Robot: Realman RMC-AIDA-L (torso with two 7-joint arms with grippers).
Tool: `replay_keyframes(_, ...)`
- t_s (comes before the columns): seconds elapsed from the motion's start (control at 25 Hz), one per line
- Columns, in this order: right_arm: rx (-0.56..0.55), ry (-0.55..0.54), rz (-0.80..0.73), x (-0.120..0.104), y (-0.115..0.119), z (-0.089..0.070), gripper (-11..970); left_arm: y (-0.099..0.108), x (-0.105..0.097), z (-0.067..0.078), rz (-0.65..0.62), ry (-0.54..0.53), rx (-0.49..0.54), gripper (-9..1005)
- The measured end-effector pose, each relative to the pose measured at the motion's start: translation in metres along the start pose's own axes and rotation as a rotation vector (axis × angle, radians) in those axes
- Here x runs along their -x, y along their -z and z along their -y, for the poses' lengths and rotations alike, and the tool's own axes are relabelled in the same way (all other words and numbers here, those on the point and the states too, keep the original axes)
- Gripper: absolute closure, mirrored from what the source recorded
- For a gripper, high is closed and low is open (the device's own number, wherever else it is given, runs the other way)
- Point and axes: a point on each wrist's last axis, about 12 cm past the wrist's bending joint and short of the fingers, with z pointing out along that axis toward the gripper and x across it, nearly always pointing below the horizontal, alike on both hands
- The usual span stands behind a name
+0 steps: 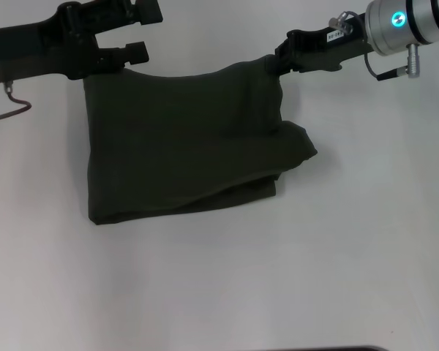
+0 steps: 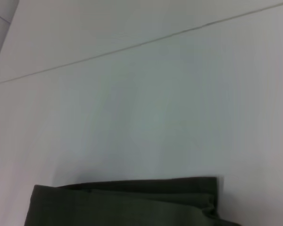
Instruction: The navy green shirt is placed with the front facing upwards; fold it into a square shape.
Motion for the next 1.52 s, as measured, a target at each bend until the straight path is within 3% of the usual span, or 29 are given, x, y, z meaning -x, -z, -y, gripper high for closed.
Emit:
replay_keyframes(0.32,-0.004,-0.014,0.003,-0.001,0.001,0.003,909,0.000,0.002,-0.002,0.011,-0.003,0.015,46)
replay_keyframes(0.76,0.024,-0.022,0.012,-0.001,0.000,-0.001,926,0.002,-0.001,-0.005,0.020,0.005,0.015,47)
replay_keyframes(1.08,0.041,0.001,0.006,-0.004,0.004,0.003,775,0.003,0.000,-0.005,0.021,0.004,0.016,46)
replay_keyframes(1.52,0.030,-0.044,0.028,0.002,0.040,0.028,281,0.000,0.004,-0.005,0.038,0.003,0.027,46)
